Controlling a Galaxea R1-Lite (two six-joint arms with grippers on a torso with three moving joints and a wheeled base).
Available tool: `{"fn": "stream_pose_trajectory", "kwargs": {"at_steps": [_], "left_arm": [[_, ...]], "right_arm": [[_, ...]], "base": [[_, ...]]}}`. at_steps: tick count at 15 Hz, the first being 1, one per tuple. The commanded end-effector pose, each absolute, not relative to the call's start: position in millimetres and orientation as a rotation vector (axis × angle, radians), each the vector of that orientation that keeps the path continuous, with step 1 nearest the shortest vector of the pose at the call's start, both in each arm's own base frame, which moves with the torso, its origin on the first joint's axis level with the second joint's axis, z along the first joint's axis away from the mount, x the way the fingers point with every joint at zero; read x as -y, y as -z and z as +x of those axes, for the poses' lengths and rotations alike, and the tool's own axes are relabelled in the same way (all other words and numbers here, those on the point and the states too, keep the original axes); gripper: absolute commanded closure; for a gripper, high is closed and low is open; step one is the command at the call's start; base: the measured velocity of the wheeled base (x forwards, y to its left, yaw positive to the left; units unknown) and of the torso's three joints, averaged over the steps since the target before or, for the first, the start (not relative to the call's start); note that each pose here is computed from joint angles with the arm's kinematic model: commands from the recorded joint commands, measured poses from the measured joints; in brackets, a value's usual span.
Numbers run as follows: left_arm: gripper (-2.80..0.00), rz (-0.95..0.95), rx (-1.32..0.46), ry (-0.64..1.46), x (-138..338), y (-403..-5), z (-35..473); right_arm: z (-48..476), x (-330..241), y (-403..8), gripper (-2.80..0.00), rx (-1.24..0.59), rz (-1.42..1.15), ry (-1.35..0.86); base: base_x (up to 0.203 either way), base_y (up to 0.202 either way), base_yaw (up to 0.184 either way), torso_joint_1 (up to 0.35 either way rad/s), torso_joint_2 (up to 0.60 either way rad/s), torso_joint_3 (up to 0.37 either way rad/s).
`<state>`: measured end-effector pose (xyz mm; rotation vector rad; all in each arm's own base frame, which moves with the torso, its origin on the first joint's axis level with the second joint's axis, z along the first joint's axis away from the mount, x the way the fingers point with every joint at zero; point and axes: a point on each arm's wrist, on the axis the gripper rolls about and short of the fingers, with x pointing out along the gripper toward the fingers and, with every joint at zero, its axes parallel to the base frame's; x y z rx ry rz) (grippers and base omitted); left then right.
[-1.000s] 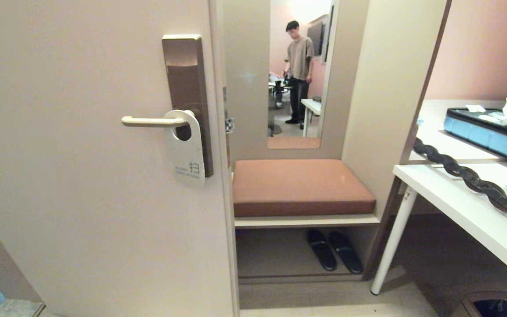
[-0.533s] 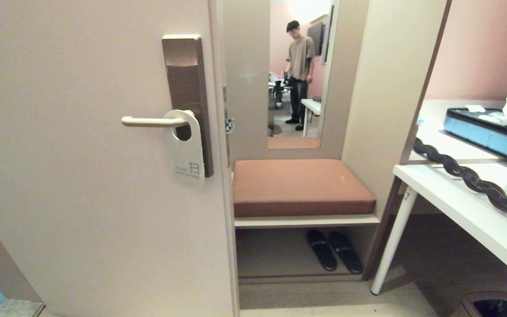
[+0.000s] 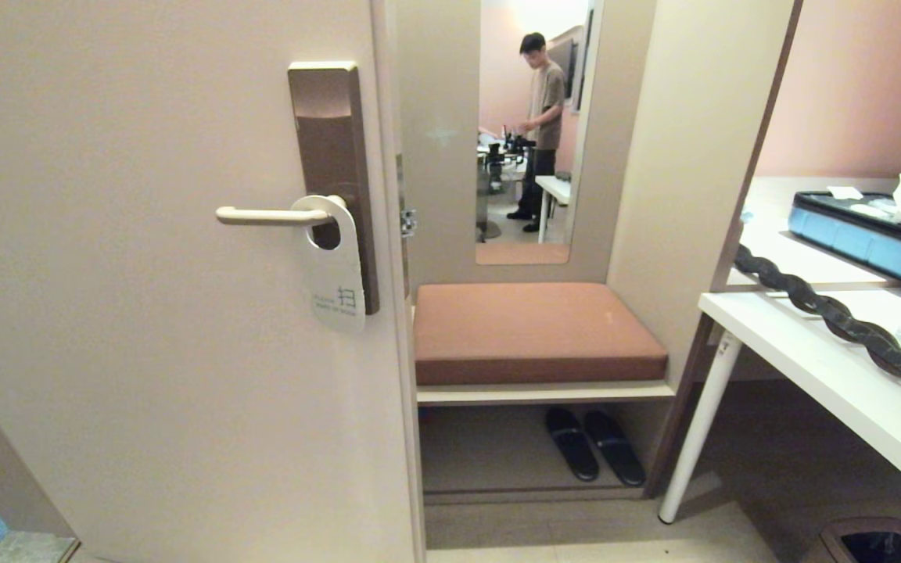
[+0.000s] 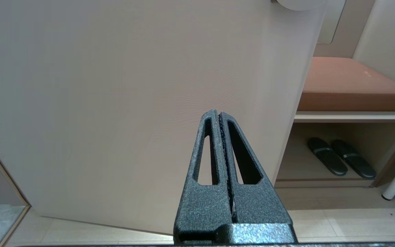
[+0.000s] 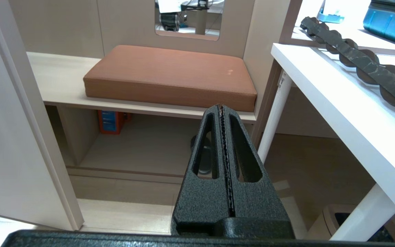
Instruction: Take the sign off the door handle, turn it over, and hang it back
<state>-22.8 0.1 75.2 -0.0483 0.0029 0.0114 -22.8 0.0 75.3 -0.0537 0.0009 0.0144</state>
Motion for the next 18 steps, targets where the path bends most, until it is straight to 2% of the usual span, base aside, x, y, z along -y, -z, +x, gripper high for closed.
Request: {"fn": "stream_pose_trajectory", "kwargs": {"at_steps": [1, 18], "left_arm": [[0.00, -0.049, -0.004, -0.012, -0.1, -75.2, -22.7], [0.00, -0.049, -0.004, -0.011, -0.1, -75.2, -22.7]], "right_arm": [[-22.8, 0.0, -75.3, 0.00, -0.001, -0.055, -0.015], [-22.8, 0.1, -75.5, 0.00, 0.000, -0.054, -0.013]], "base": [[0.000, 0.000, 0.000, 0.000, 0.00, 0.000], [0.000, 0.000, 0.000, 0.000, 0.00, 0.000]]}}
